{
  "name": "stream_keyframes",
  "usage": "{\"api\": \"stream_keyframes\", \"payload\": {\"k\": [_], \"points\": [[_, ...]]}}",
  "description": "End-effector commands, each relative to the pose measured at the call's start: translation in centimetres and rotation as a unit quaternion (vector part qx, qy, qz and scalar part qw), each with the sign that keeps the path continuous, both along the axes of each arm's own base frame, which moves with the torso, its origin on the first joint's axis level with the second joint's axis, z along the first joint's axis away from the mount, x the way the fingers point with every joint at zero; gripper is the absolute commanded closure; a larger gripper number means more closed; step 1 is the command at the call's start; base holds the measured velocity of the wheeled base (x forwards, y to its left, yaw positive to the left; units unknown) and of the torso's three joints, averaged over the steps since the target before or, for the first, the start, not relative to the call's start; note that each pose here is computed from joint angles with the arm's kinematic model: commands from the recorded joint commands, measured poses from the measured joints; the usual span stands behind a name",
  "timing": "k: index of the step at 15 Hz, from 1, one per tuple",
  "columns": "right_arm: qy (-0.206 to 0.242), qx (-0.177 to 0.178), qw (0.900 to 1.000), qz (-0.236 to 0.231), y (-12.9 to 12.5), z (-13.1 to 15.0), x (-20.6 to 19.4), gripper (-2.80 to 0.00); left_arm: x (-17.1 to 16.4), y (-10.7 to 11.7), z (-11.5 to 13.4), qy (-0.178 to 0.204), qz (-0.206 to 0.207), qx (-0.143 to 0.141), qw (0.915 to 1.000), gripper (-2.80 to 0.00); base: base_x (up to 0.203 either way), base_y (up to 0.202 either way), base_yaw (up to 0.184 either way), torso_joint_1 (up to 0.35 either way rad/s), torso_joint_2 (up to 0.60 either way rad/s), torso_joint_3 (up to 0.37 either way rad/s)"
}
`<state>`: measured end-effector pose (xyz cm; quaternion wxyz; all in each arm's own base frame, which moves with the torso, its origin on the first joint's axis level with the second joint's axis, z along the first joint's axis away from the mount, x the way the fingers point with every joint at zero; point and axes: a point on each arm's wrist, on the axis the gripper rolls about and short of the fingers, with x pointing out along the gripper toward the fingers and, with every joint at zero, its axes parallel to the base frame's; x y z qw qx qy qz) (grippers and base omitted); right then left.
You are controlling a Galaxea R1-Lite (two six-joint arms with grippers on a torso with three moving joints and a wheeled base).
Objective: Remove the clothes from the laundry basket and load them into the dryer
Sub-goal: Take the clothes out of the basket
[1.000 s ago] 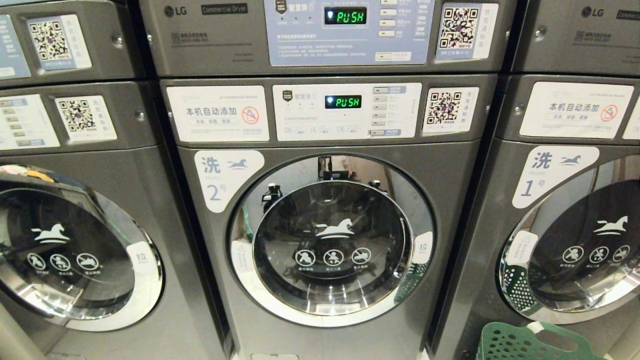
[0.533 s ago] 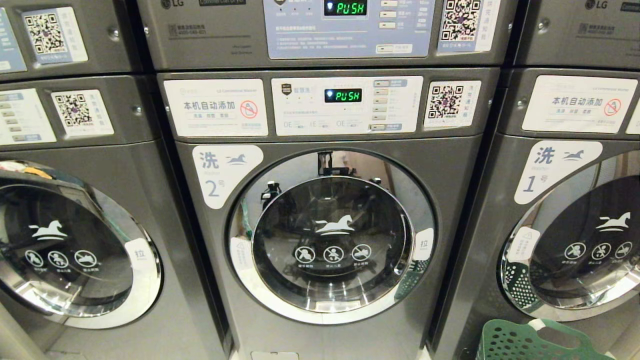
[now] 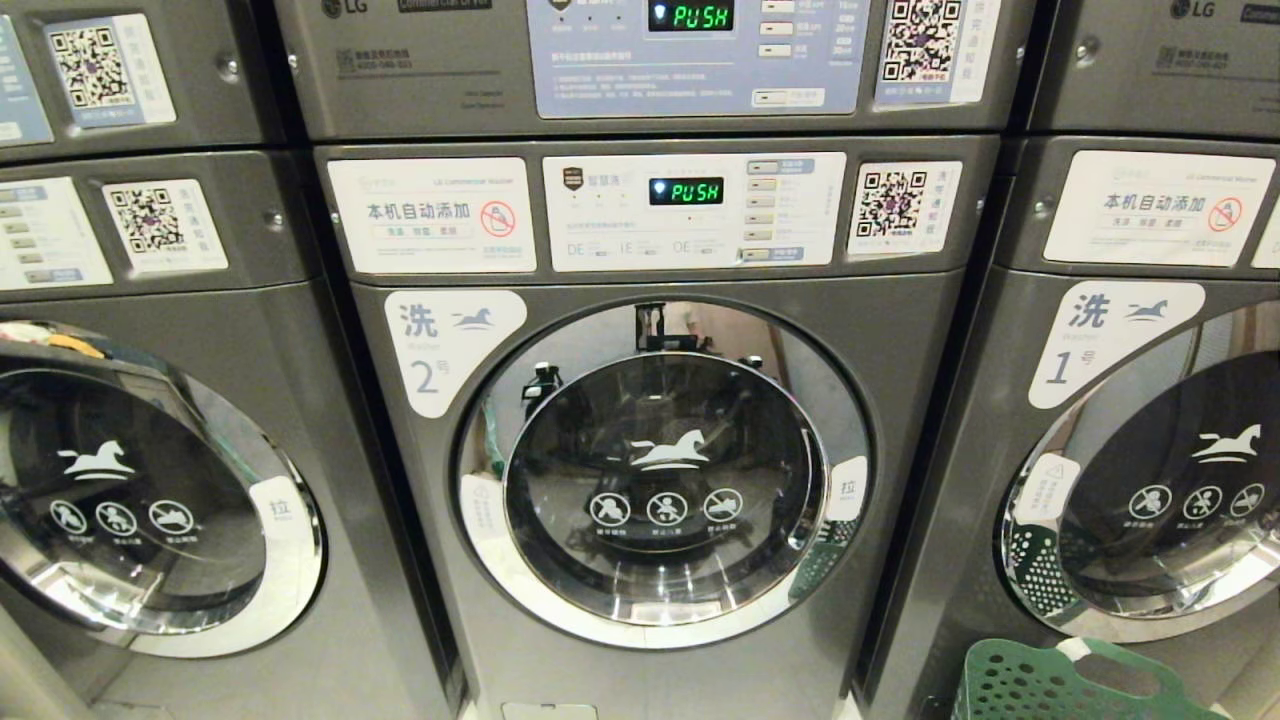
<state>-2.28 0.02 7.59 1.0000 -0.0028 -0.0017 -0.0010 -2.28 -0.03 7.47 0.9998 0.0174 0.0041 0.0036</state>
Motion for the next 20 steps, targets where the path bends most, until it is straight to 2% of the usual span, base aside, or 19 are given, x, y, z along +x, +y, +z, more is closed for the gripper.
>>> {"api": "stream_keyframes", "payload": {"k": [1,5,7,20], "points": [[-0.001,0.0,1.0,0.0,0.0,0.01,0.0,0.0,0.0,0.0,0.0,0.0,0.0,0.0,1.0,0.0,0.0,0.0,0.0,0.0,0.0,0.0],[-0.001,-0.006,1.0,0.0,0.0,0.02,-0.01,0.0,0.0,0.0,0.0,0.0,0.0,0.0,1.0,0.0,0.0,0.0,0.0,0.0,0.0,0.0],[-0.001,-0.006,1.0,0.0,0.0,0.01,0.0,0.0,0.01,0.0,0.0,0.001,-0.001,0.009,1.0,0.0,0.0,0.0,0.0,0.0,0.0,0.0],[-0.001,-0.003,1.0,0.0,0.0,0.01,0.0,0.0,0.0,-0.01,0.0,0.0,-0.001,0.009,1.0,0.0,0.0,0.0,0.0,0.0,0.0,0.0]]}}
